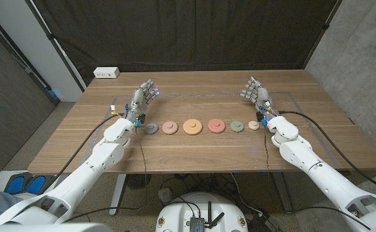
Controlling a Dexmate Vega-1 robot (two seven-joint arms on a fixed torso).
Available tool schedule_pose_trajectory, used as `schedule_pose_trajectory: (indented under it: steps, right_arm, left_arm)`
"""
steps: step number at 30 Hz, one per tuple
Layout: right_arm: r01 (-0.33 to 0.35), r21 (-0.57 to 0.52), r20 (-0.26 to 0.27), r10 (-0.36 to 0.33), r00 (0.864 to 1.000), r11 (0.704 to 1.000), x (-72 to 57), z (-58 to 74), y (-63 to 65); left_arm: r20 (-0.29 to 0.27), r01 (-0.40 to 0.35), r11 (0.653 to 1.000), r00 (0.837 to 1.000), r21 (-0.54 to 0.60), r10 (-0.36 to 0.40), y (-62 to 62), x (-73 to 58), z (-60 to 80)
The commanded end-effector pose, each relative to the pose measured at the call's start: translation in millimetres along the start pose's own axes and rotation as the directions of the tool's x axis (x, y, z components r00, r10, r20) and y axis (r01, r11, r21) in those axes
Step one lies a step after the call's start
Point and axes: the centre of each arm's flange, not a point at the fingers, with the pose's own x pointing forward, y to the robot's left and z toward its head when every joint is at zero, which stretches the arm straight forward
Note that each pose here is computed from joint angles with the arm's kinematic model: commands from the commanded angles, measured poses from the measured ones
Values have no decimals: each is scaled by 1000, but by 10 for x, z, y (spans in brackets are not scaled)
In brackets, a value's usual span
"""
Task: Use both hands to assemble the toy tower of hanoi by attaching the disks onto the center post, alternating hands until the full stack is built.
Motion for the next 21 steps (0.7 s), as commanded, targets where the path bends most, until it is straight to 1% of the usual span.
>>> schedule_pose_trajectory:
  steps: [1, 13, 21]
  right_arm:
    - [8, 3, 17, -8, 1000, 1000, -1, -15, -38]
    - [22, 10, 27, -23, 999, 1000, 1, -21, -39]
    - [31, 2, 22, -31, 999, 1000, -17, -16, -38]
  left_arm:
    - [-13, -24, 1000, 1000, 15, 24, -7, -19, 16]
    - [-9, -42, 999, 999, 6, 42, -7, -56, 9]
    - [-7, -41, 999, 999, 8, 41, -20, -71, 7]
